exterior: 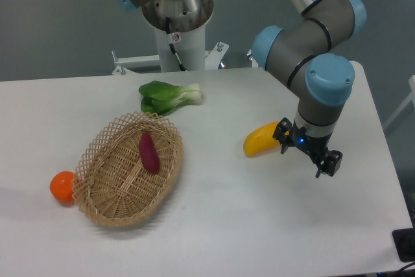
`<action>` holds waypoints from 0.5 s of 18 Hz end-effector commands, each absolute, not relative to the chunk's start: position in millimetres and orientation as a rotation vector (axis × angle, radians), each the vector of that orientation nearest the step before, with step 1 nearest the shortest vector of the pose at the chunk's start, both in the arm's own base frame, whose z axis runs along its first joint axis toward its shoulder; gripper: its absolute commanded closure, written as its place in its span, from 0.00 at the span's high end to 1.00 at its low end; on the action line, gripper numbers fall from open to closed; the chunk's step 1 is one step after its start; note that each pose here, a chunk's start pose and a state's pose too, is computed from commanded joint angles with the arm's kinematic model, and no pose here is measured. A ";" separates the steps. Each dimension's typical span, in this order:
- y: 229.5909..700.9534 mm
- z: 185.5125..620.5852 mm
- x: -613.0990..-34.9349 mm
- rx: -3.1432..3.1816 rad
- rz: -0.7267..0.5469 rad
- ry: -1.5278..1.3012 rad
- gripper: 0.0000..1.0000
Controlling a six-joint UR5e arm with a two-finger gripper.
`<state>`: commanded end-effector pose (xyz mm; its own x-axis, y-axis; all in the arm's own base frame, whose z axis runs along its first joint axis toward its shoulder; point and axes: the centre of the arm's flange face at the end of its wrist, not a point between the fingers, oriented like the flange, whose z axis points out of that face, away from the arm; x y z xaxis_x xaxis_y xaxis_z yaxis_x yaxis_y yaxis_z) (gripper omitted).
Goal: Pick up the mango from the table
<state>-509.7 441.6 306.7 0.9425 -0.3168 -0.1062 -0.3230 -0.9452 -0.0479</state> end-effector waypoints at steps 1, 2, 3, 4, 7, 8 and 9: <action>441.4 306.0 -509.4 -3.033 0.147 0.500 1.00; 441.3 306.0 -509.4 -3.034 0.148 0.500 1.00; 441.3 306.1 -509.5 -3.034 0.151 0.500 1.00; 441.3 306.1 -509.5 -3.034 0.151 0.500 1.00; 441.5 306.9 -509.9 -3.033 0.153 0.498 1.00; 441.2 307.0 -509.2 -3.034 0.150 0.498 1.00; 441.3 307.4 -509.2 -3.033 0.147 0.498 1.00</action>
